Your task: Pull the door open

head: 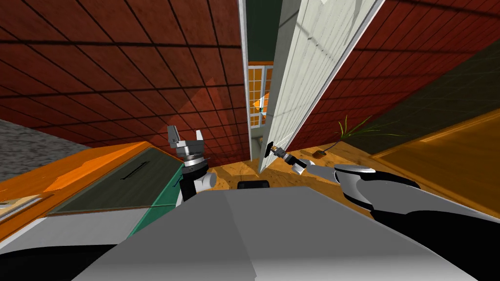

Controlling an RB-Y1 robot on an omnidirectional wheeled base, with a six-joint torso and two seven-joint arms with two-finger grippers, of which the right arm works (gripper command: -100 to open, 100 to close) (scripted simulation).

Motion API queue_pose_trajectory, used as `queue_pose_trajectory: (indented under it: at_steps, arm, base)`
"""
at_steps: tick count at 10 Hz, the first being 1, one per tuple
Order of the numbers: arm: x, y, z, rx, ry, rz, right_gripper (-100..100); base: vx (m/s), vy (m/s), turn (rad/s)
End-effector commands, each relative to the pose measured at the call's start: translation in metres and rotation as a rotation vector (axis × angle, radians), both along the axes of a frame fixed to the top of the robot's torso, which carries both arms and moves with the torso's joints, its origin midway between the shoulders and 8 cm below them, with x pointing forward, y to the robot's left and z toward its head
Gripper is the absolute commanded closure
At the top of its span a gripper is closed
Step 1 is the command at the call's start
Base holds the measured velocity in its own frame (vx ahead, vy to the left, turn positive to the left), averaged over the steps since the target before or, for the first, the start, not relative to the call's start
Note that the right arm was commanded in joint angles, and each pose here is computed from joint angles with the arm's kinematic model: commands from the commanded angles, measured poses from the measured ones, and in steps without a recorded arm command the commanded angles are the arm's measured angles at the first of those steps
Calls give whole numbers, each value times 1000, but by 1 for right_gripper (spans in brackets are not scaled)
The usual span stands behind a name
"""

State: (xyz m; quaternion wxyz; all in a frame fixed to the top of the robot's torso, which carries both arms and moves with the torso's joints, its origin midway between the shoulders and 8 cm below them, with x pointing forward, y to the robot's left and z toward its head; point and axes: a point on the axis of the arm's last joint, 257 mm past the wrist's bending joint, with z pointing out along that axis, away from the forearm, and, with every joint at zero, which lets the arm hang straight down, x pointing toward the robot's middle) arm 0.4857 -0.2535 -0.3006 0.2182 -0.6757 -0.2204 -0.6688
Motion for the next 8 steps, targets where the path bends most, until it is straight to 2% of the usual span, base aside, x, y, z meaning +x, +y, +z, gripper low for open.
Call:
queue_pose_trajectory:
  at_steps: [1, 7, 8]
  arm:
    - [-2, -2, 2, 2, -6, 12, 100]
    - [-14, -9, 4, 6, -8, 62, 100]
    - [-14, -7, 2, 4, -3, 57, 100]
  base:
    - [-157, -178, 135]
    - [-154, -182, 143]
    - [-79, -94, 39]
